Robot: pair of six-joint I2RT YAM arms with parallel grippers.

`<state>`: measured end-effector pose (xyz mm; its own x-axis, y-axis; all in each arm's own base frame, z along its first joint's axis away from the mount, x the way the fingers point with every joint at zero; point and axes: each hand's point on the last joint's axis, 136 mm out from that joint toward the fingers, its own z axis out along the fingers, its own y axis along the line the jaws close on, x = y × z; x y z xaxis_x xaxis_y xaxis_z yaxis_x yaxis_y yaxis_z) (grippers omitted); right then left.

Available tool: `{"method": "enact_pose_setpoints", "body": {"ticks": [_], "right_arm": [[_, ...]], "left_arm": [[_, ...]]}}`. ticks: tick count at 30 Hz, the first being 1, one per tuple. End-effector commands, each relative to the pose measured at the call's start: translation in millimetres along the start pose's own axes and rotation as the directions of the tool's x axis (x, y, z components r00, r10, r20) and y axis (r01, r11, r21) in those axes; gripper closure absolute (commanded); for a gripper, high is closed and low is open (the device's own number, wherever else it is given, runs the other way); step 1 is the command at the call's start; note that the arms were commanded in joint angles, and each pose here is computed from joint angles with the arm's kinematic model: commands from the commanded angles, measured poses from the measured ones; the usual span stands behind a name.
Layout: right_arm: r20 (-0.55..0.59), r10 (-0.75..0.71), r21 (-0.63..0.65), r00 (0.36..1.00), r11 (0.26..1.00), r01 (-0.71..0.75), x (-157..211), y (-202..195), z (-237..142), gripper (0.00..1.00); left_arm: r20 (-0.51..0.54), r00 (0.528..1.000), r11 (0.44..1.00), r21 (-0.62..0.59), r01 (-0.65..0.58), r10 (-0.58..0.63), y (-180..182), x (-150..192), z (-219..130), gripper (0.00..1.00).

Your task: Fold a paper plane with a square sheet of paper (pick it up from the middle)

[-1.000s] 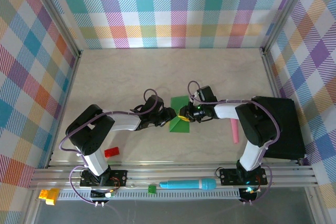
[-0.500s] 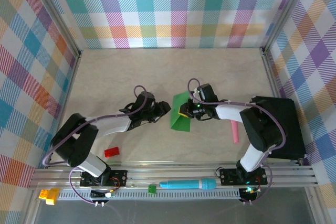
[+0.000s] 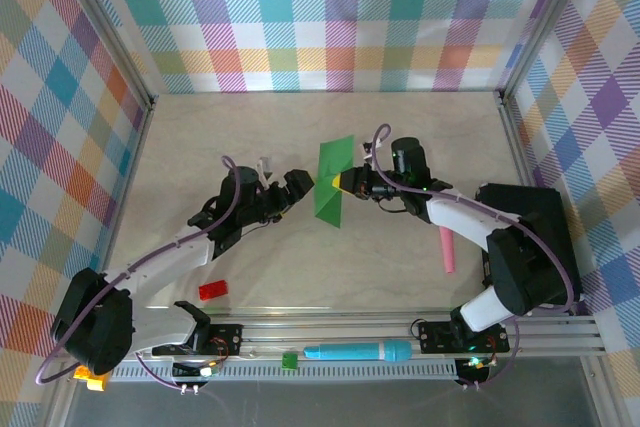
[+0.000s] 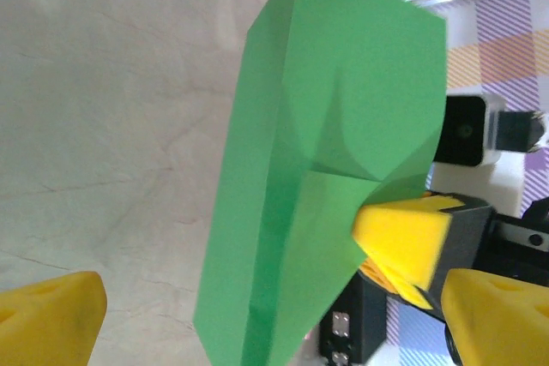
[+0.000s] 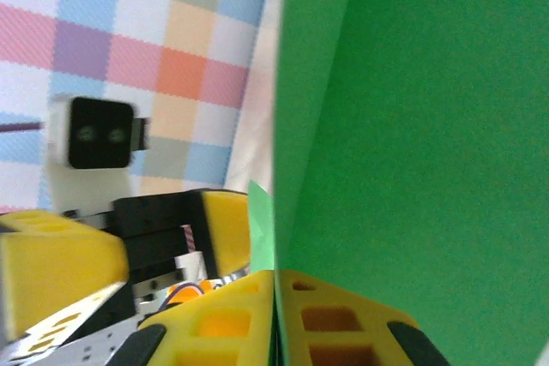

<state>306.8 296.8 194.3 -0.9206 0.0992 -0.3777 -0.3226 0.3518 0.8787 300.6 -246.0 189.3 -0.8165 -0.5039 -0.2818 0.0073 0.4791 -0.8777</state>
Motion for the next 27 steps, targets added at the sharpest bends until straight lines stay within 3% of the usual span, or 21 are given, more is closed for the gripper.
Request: {"method": "enact_pose_setpoints", "body": {"ticks": [1,6,12,20,27], "right_arm": [[-0.025,-0.056,-0.152,0.998,0.987,0.052,-5.1,45.1,-7.1,0.92],[-0.053,-0.045,-0.189,0.998,0.981,0.034,-1.9,52.9,-8.4,0.91],[-0.077,-0.016,-0.189,0.997,0.982,0.001,2.7,48.2,-6.5,0.9],[-0.081,0.032,-0.17,0.996,0.984,-0.046,0.1,36.4,-4.1,0.9],[-0.079,0.047,-0.146,0.996,0.988,-0.058,1.0,29.3,-3.9,0.9]], "left_arm": [[-0.075,0.997,0.992,0.124,0.024,-0.015,-19.3,8.1,8.1,0.0],[-0.082,0.996,0.972,0.231,0.038,-0.019,-39.8,4.1,13.6,0.03],[-0.092,0.996,0.962,0.271,0.04,-0.015,-51.7,2.6,14.3,0.12],[-0.072,0.997,0.954,0.298,0.039,-0.018,-56.7,-1.0,8.2,0.36],[-0.049,0.999,0.958,0.284,0.031,-0.018,-52.2,-4.5,3.8,0.46]]}}
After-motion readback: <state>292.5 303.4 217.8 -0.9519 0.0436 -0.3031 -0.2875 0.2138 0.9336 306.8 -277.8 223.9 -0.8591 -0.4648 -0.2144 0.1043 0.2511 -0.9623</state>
